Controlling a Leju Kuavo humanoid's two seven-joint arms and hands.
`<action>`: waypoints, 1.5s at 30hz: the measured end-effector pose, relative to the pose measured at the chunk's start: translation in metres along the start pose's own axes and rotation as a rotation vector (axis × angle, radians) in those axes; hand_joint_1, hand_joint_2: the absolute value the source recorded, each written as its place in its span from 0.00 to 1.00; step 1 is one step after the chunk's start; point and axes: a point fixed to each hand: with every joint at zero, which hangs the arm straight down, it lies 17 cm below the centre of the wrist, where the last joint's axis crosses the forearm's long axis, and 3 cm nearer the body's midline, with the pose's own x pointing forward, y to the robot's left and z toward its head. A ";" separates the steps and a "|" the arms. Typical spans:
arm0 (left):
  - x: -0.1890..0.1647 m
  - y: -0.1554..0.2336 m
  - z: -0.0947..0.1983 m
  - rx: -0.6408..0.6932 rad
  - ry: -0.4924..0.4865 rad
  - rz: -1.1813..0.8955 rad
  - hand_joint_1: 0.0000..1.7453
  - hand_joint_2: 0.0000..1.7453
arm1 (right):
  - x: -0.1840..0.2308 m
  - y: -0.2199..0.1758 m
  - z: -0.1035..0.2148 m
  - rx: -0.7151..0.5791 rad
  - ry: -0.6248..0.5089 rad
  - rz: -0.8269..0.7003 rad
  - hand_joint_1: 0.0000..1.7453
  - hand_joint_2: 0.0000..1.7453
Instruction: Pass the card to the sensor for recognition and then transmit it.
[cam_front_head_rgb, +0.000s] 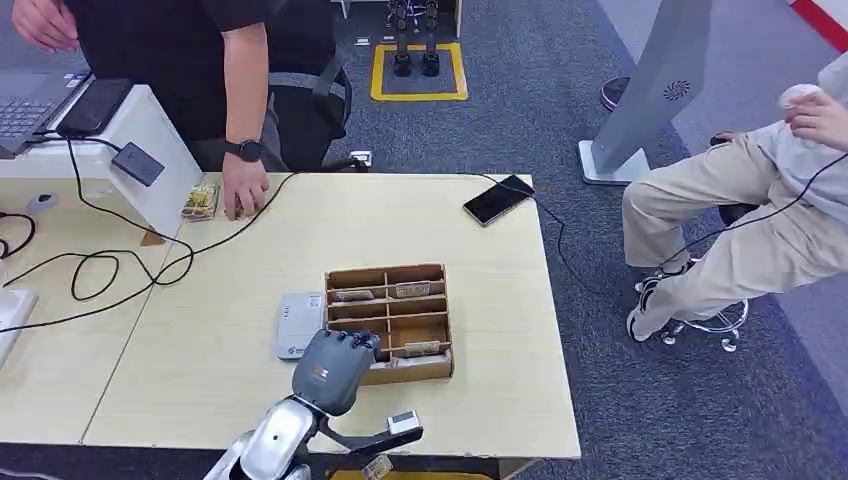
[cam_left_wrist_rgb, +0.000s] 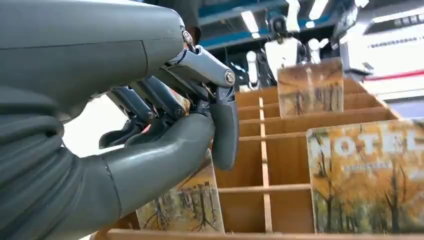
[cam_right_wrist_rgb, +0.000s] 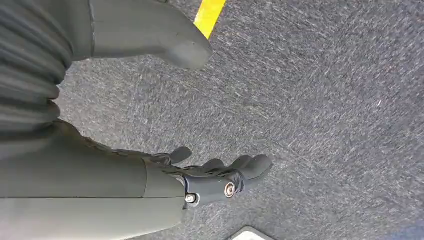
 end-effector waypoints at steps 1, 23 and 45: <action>0.002 0.006 0.000 0.033 -0.001 0.000 1.00 1.00 | 0.000 0.000 0.000 0.001 0.000 0.000 0.00 1.00; 0.012 0.153 0.013 0.621 -0.084 0.264 1.00 1.00 | 0.011 0.010 0.001 0.042 -0.045 0.019 0.00 1.00; -0.062 0.286 0.050 1.089 -0.024 0.457 0.00 1.00 | 0.014 0.010 0.001 0.044 -0.077 0.042 0.00 1.00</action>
